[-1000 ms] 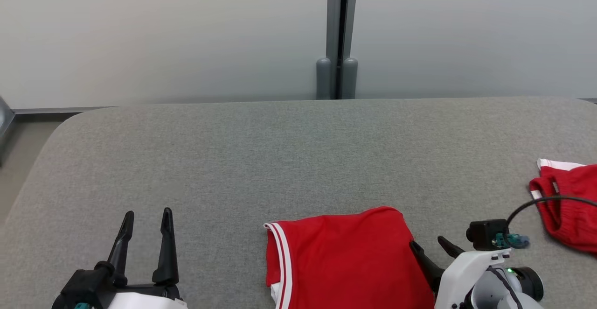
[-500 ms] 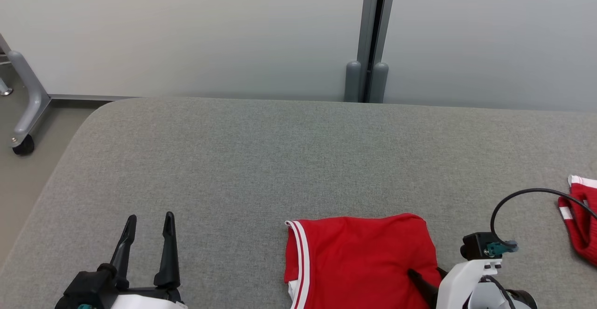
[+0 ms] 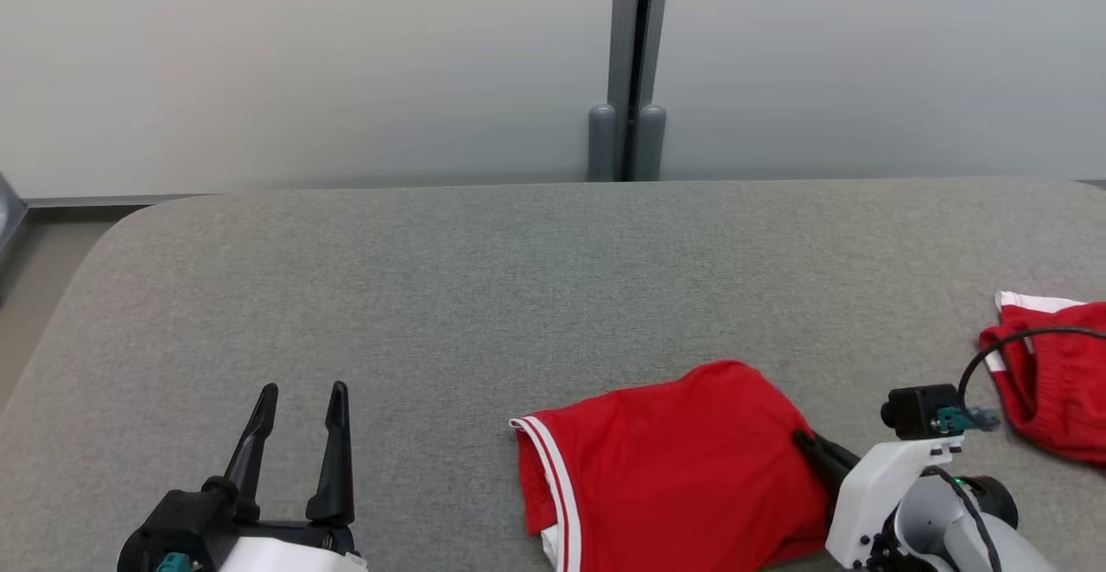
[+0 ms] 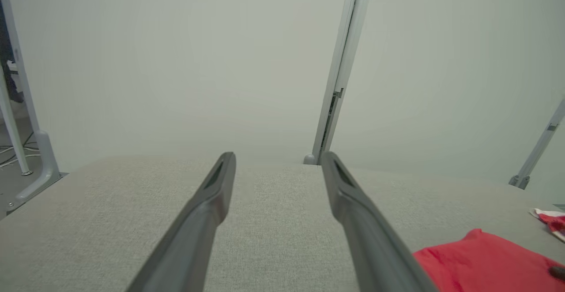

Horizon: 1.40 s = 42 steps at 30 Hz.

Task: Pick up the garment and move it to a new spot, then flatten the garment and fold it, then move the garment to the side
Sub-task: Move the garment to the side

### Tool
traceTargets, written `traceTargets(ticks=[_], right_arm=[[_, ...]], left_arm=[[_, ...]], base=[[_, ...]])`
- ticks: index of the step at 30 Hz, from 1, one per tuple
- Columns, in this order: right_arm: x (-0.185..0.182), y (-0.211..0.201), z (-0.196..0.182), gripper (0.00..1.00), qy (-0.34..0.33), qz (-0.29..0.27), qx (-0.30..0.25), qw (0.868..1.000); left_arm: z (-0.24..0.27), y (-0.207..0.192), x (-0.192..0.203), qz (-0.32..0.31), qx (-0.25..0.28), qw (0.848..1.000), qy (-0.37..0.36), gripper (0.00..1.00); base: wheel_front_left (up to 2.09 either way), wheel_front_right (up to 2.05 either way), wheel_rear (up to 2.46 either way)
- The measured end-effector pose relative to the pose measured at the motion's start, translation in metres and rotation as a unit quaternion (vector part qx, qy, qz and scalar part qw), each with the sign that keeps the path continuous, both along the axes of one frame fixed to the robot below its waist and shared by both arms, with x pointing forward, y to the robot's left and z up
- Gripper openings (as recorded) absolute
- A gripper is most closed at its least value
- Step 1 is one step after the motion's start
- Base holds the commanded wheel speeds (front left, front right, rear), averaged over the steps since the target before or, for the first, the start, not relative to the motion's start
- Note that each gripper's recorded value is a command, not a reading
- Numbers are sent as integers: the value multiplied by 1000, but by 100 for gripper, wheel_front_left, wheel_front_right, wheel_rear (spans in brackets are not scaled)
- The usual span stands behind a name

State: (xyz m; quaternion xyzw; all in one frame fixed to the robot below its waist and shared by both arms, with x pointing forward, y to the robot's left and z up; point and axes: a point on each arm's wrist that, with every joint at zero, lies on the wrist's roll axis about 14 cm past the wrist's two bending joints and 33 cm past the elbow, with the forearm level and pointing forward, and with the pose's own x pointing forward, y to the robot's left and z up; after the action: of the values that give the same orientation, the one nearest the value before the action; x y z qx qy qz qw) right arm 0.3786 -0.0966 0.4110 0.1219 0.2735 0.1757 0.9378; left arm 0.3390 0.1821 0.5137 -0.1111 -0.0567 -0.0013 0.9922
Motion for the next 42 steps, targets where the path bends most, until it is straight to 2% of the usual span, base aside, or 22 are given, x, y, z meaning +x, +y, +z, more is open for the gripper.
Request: traceTargets(ticks=[9, 16, 18, 23, 30, 37, 42], right_arm=[[4, -57, 39, 0, -67, -56, -15, 996], [-14, -93, 58, 0, -99, -105, -18, 989], [-23, -107, 62, 0, -106, -128, -18, 986], [-36, -127, 64, 0, -115, -158, -25, 980], [-26, -134, 72, 0, -141, -163, -29, 976], [13, -142, 101, 0, -182, -139, -51, 972], [42, -168, 121, 0, -204, -158, -46, 965]], left_arm=[[11, -72, 33, -111, -3, 994, -16, 100], [13, -141, 54, -210, -9, 977, -20, 100], [11, -168, 59, -247, -8, 969, -20, 100], [6, -204, 64, -295, -12, 955, -14, 100], [-8, -225, 69, -324, -17, 946, 2, 100], [-20, -223, 80, -325, -18, 946, 12, 100], [-31, -221, 89, -324, -16, 946, 22, 100]], base=[[0, 0, 0], [0, 0, 0], [0, 0, 0], [0, 0, 0], [0, 0, 0], [0, 0, 0], [0, 0, 0]])
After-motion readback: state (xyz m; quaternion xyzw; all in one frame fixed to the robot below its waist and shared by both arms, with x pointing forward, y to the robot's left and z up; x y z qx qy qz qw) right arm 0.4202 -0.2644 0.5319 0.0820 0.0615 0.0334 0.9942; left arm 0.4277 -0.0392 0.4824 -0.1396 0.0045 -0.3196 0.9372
